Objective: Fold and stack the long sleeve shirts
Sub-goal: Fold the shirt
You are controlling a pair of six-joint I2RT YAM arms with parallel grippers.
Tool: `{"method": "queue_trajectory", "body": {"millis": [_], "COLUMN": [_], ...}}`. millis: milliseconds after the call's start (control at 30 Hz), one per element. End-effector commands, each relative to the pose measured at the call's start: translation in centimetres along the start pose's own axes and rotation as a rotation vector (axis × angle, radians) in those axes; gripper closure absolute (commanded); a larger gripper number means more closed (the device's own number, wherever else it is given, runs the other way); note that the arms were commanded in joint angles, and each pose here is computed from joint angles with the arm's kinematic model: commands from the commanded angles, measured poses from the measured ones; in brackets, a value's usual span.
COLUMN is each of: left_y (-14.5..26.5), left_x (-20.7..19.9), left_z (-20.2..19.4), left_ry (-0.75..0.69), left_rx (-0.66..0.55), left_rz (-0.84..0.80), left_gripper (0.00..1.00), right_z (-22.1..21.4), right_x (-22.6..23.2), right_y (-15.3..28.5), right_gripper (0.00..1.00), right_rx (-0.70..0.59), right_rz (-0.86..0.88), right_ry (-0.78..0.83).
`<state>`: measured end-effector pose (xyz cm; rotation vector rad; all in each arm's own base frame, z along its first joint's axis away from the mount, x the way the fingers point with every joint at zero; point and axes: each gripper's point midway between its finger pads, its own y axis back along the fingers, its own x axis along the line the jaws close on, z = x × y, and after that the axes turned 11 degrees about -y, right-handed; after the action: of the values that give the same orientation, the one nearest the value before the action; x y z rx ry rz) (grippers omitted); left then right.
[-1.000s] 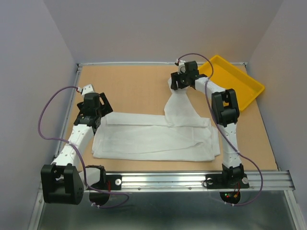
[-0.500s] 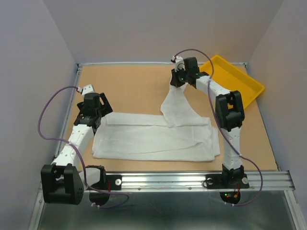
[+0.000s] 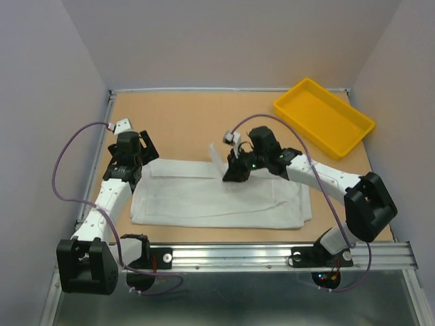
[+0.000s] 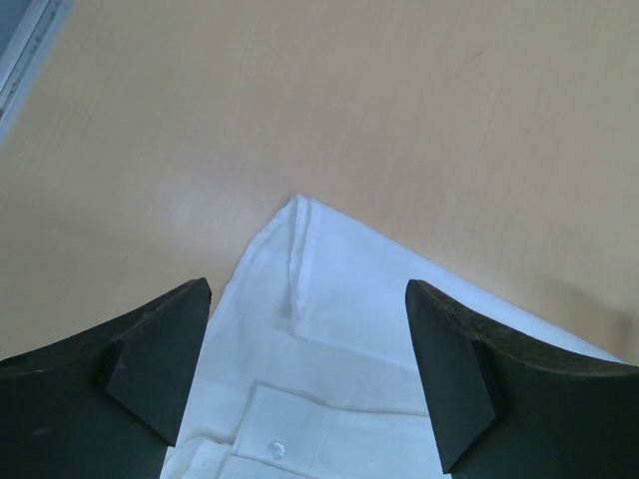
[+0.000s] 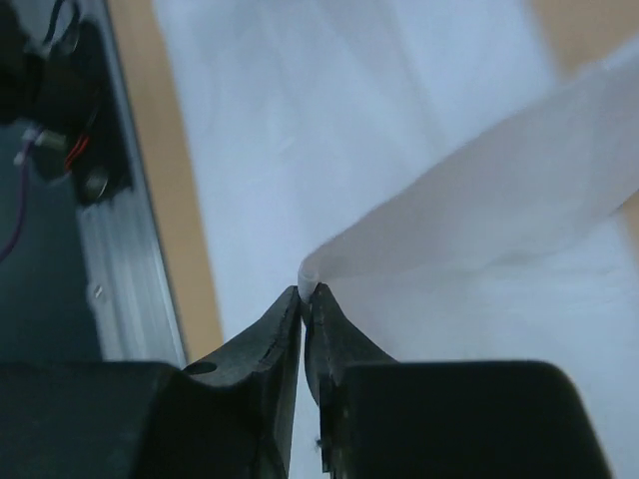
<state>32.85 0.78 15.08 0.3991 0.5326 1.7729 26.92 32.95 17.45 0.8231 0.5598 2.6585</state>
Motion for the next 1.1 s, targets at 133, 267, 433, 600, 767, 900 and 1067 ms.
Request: {"method": "queue_trajectory", "body": {"millis": [133, 267, 433, 600, 767, 900, 1067], "left_y": [1.3, 1.8, 1.7, 0.7, -1.7, -3.4, -5.6], "left_x": [-1.1, -2.6, -4.5, -6.0, -6.8, -7.7, -7.3], "left_z": [2.1, 2.2, 1.8, 0.4, -2.9, -4.6, -5.6], "left_ry": [0.015, 0.02, 0.034, 0.072, 0.125, 0.157, 0.174], "left_rx": [-0.089, -0.083, -0.042, 0.05, 0.203, 0.282, 0.339], "left_rz": [-0.076, -0.158, -0.245, -0.288, -0.276, -0.279, -0.211], "left_gripper": [0.09, 0.1, 0.11, 0.11, 0.11, 0.11, 0.11], "right_z": [-12.5, -10.1, -3.7, -2.7, -8.5, -10.5, -11.0], "right_x": [7.0, 6.9, -0.6, -7.8, -13.2, -15.5, -17.6], "right_y": [3.3, 5.2, 8.1, 13.4, 17.1, 17.8, 16.7], "right_gripper": [0.57, 0.36, 0.32, 0.26, 0.26, 0.28, 0.41], "right_rx": [0.257, 0.157, -0.132, -0.322, -0.385, -0.449, -0.494], "right_rz": [0.253, 0.138, -0.403, -0.791, -0.962, -0.96, -0.928], "right_ry": [-0.282, -0.219, -0.234, -0.399, -0.697, -0.818, -0.889]}}
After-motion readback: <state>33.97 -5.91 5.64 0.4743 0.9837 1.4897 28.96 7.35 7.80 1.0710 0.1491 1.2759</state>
